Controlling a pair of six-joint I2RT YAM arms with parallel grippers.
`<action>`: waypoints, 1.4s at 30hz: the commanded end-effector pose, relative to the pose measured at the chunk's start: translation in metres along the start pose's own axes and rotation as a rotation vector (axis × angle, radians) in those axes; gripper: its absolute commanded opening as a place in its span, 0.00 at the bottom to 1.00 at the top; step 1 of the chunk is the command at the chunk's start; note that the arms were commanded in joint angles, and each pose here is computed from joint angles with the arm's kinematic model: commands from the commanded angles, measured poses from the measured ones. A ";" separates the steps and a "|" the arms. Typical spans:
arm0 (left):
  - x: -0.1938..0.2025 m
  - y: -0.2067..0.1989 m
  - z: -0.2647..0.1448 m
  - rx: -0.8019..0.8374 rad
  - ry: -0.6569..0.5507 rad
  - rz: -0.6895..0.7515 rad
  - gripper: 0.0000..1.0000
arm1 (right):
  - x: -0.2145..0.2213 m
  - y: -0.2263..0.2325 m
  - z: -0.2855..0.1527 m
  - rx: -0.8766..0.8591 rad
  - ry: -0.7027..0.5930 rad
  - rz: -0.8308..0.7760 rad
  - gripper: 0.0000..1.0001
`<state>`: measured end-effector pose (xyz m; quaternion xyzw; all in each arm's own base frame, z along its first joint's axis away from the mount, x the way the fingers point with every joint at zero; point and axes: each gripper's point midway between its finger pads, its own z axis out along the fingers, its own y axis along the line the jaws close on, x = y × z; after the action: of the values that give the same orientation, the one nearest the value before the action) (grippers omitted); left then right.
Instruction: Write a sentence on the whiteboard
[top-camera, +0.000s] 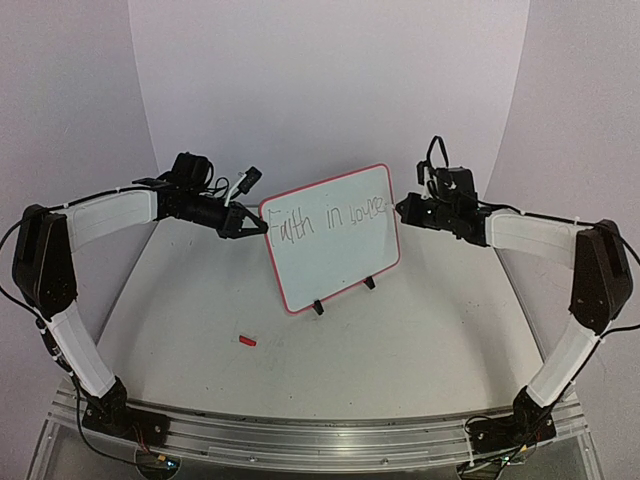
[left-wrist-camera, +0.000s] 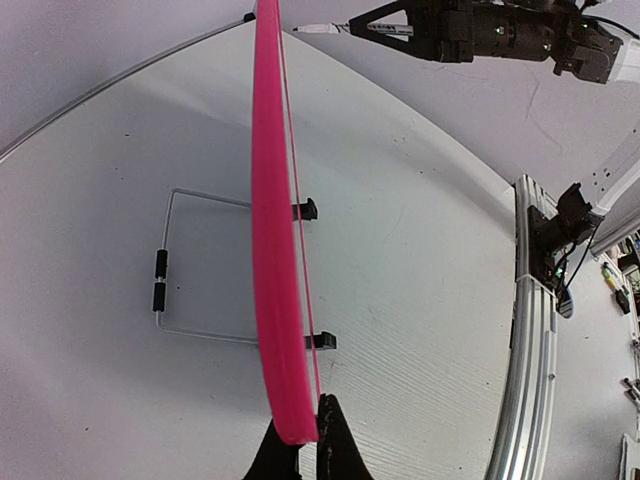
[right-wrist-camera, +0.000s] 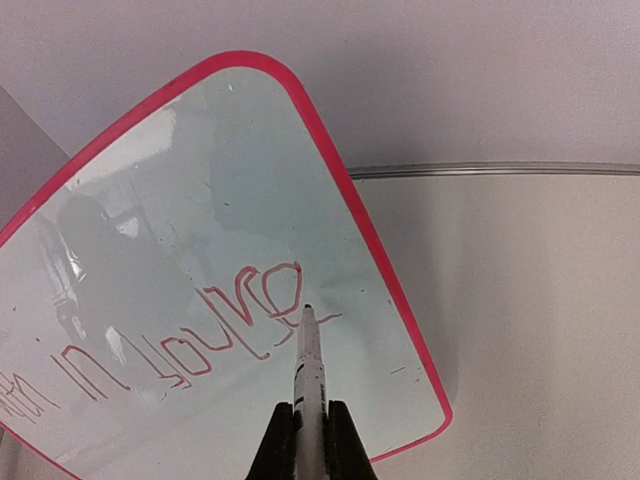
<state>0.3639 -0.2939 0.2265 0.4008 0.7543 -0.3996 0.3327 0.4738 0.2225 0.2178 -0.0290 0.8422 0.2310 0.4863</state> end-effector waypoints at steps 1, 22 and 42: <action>0.015 -0.014 0.007 0.024 0.069 0.007 0.00 | -0.024 0.010 -0.030 -0.009 -0.070 -0.023 0.00; 0.019 -0.016 0.013 0.036 0.079 -0.002 0.00 | -0.015 0.013 -0.042 -0.143 0.028 -0.040 0.00; 0.021 -0.016 0.014 0.031 0.089 0.002 0.00 | -0.057 0.014 -0.006 -0.159 -0.028 -0.057 0.00</action>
<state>0.3622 -0.2979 0.2281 0.4073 0.7496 -0.3986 0.3366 0.4817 0.2175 0.2575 -0.0817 0.8275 0.2806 0.4794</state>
